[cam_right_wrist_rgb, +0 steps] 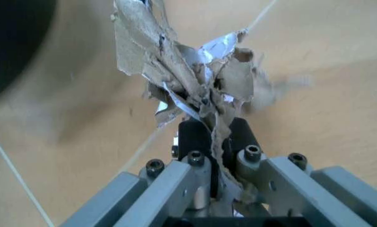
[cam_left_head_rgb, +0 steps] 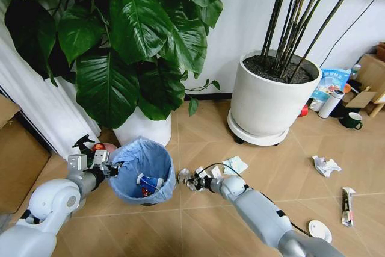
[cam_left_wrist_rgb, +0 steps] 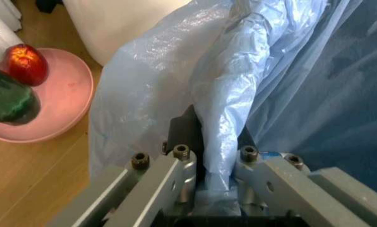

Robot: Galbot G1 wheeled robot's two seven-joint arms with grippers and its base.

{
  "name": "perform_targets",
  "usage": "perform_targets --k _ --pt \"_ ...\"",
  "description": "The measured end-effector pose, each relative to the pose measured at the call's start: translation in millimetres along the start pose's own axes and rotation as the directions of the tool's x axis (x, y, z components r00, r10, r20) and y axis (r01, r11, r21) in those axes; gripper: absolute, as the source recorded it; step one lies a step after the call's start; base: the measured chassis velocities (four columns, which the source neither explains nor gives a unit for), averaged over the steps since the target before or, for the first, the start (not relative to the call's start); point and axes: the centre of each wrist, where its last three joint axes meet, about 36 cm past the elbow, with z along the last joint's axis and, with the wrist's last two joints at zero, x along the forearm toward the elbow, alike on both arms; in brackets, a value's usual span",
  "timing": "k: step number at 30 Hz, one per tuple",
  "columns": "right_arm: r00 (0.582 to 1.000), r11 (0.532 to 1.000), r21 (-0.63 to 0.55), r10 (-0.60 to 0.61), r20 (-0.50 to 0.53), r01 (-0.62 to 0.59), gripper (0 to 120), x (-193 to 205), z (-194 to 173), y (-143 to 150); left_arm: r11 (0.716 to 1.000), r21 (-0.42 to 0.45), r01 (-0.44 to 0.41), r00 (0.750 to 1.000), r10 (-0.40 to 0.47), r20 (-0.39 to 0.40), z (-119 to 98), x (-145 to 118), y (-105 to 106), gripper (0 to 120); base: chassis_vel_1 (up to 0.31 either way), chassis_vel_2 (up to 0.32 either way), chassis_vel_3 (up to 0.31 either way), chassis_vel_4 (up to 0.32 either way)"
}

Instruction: Pick up the trash bin and place the garbage on the floor into it.

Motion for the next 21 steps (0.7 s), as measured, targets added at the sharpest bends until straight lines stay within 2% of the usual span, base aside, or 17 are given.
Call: perform_targets --k 6,12,16,17,20,21 --pt "0.980 1.000 0.020 0.016 0.200 -0.020 0 55.6 -49.6 -2.5 1.000 -0.024 -0.004 1.000 0.003 -0.015 -1.2 -1.1 1.1 2 0.000 0.000 0.000 0.000" --pt "0.950 0.997 0.072 0.003 0.311 -0.026 0 80.9 -88.4 -0.1 0.999 -0.031 -0.016 0.999 0.015 -0.028 0.1 -5.6 0.2 2 0.000 0.000 0.000 0.000" --pt "0.910 0.993 0.116 -0.031 0.414 -0.019 0 113.2 -138.6 7.2 0.999 -0.034 -0.035 0.999 0.034 -0.040 0.3 -11.6 -1.1 2 0.000 0.000 0.000 0.000" --pt "0.910 0.993 0.116 -0.031 0.414 -0.019 0 113.2 -138.6 7.2 0.999 -0.034 -0.035 0.999 0.034 -0.040 0.3 -11.6 -1.1 2 0.000 0.000 0.000 0.000" --pt "0.870 0.986 0.165 -0.071 0.488 -0.013 0 148.0 -181.5 17.8 0.998 -0.036 -0.054 0.998 0.053 -0.042 -3.0 -16.0 -3.4 2 0.000 0.000 0.000 0.000" --pt "0.870 0.986 0.165 -0.071 0.488 -0.013 0 148.0 -181.5 17.8 0.998 -0.036 -0.054 0.998 0.053 -0.042 -3.0 -16.0 -3.4 2 0.000 0.000 0.000 0.000"
